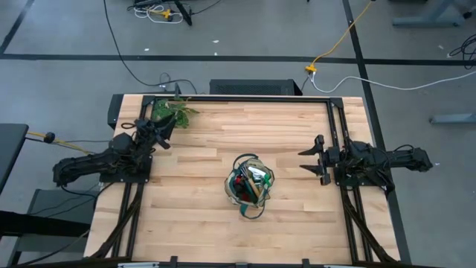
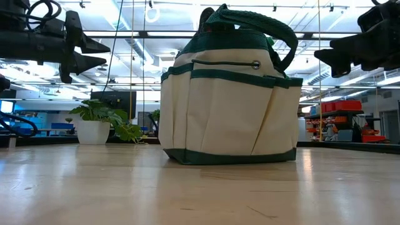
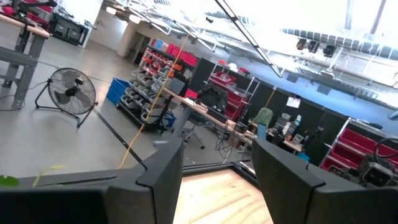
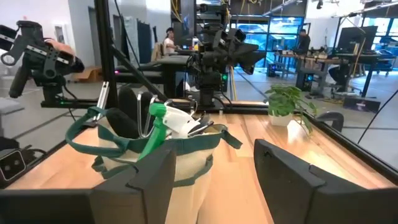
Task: Pick & Place Garden tools in Gardening bag
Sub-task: Return to Home Position
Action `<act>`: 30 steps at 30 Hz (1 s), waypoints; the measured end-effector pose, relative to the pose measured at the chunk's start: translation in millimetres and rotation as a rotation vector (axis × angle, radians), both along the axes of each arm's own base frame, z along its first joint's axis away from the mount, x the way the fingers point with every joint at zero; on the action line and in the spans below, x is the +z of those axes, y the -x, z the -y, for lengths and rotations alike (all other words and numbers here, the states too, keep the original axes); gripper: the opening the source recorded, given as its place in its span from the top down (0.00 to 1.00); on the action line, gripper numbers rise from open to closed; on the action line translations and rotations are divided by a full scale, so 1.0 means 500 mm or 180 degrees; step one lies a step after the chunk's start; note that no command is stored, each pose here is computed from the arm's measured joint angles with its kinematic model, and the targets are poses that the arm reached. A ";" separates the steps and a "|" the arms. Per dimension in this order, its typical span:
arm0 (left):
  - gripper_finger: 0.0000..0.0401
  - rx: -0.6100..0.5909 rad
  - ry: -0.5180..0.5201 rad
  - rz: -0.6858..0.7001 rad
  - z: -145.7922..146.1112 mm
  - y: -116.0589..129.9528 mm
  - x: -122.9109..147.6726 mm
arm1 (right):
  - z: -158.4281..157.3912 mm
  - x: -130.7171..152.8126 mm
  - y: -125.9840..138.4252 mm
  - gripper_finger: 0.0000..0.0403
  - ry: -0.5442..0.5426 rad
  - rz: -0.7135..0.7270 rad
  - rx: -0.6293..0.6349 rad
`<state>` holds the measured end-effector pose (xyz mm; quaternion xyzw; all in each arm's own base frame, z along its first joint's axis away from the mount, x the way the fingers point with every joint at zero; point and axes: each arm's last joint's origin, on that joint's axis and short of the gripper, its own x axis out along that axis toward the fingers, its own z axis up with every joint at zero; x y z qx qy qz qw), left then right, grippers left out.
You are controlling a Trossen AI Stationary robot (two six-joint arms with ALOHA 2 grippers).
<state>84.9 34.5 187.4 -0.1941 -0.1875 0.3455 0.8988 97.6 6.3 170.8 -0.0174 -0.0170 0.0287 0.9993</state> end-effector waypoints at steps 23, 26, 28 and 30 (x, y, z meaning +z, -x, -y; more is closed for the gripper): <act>0.51 -0.2277 -0.0811 -0.0941 0.062 -0.026 -0.037 | 0.000 0.000 0.000 0.45 -0.0002 0.0003 -0.0002; 0.51 -0.2286 -0.0647 -0.0876 0.062 -0.026 -0.037 | 0.000 0.000 0.000 0.45 -0.0002 0.0004 -0.0004; 0.51 -0.2296 -0.0577 -0.0845 0.062 -0.026 -0.037 | 0.000 0.000 0.000 0.45 -0.0002 0.0004 -0.0004; 0.51 -0.2300 -0.0540 -0.0830 0.062 -0.026 -0.037 | 0.000 0.000 0.000 0.45 -0.0002 0.0004 -0.0004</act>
